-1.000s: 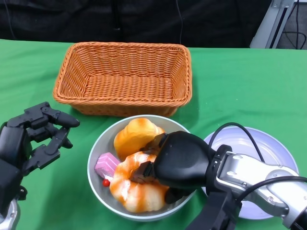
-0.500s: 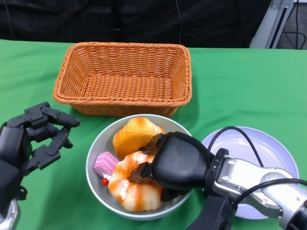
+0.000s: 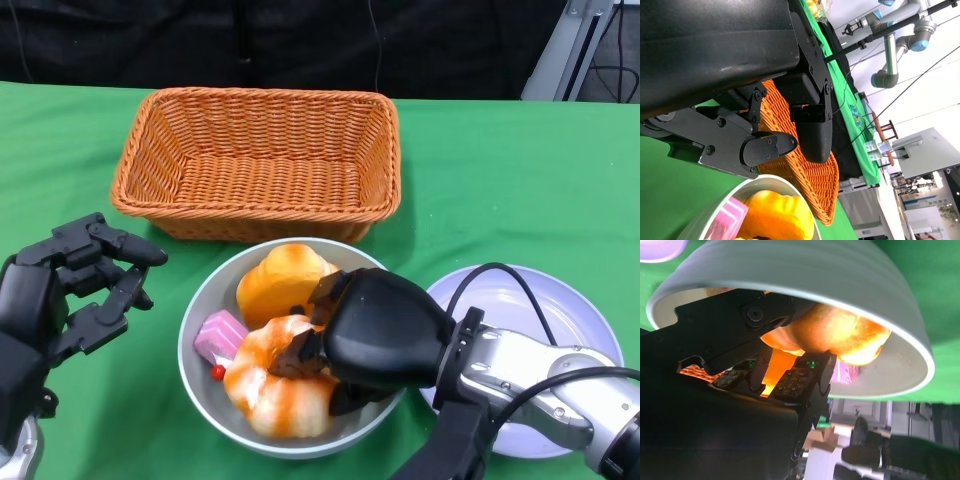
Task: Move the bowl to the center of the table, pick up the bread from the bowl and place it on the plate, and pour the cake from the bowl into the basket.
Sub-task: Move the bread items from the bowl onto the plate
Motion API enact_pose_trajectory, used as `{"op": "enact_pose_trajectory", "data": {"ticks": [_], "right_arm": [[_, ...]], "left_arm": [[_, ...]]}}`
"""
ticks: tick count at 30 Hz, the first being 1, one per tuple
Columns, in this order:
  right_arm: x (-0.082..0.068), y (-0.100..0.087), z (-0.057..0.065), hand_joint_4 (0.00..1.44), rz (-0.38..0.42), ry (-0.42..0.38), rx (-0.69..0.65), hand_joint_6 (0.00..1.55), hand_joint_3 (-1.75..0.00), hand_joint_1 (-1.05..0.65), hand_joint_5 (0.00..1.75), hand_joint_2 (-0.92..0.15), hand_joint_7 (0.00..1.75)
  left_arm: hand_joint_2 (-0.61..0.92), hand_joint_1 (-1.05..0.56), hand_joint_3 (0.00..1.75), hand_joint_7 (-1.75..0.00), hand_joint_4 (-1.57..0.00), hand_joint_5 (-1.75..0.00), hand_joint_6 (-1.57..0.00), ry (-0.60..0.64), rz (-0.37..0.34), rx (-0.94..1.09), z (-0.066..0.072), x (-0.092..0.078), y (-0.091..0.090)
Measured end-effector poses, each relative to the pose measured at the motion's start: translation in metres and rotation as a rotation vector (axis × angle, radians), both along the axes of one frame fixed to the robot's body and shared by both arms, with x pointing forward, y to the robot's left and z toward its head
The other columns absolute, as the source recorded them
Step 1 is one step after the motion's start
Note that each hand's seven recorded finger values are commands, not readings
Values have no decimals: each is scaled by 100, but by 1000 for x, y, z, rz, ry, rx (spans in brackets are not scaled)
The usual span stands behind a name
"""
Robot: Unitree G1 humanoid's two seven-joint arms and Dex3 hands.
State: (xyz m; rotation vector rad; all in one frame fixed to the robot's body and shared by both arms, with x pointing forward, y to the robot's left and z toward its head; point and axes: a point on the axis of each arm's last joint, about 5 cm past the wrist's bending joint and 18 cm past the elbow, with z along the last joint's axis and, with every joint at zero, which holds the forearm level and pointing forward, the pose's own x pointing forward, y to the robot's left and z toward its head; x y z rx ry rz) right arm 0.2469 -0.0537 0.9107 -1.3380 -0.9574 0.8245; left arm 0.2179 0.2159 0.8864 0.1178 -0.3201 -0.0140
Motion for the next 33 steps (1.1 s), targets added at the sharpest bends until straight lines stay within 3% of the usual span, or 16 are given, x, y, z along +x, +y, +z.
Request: {"op": "enact_pose_trajectory", "data": {"ticks": [2, 5, 10, 11, 13, 16, 22, 25, 28, 33], "right_arm": [[1, -4, 3, 84, -10, 18, 52, 120, 0, -38, 118, -84, 2], [5, -10, 15, 81, -29, 13, 151, 120, 0, -38, 123, -82, 2], [6, -14, 24, 72, -21, 20, 236, 121, -2, -32, 146, -91, 7], [6, -15, 26, 71, -26, 22, 256, 118, -1, -31, 148, -91, 14], [7, -17, 29, 70, -33, 31, 280, 88, 0, -31, 149, -91, 72], [6, -18, 29, 70, -35, 36, 283, 76, 0, -31, 150, -91, 94], [4, -19, 30, 70, -33, 47, 274, 72, 0, -30, 150, -91, 104], [-3, -28, 42, 76, -55, 126, 326, 80, 0, -28, 135, -91, 92], [-6, -37, 53, 77, -72, 157, 346, 81, 0, -28, 133, -91, 91], [-9, -40, 52, 77, -85, 192, 332, 82, 0, -28, 132, -91, 90]], "left_arm": [[77, -9, 62, -103, -78, -149, -83, -1, 0, 0, 0, 0, 0], [77, -9, 61, -103, -78, -150, -83, 1, 1, 0, -1, 0, 0], [78, -9, 60, -104, -77, -150, -83, 3, -1, 12, -1, 0, 0], [78, -9, 60, -104, -78, -150, -83, 3, 0, 12, -1, 0, 0], [78, -9, 60, -104, -78, -150, -83, -1, 1, 13, -1, 0, 0], [78, -9, 60, -104, -78, -150, -83, -2, 2, 13, -1, 0, 0], [77, -8, 61, -105, -78, -150, -83, 3, 3, 11, -2, -1, 1], [77, -9, 61, -105, -77, -150, -82, 4, 6, 9, -2, 0, 1], [77, -9, 61, -105, -77, -151, -82, 5, 7, 8, -3, 0, 2], [77, -9, 61, -105, -77, -151, -82, 5, 6, 8, -3, 0, 1]]}}
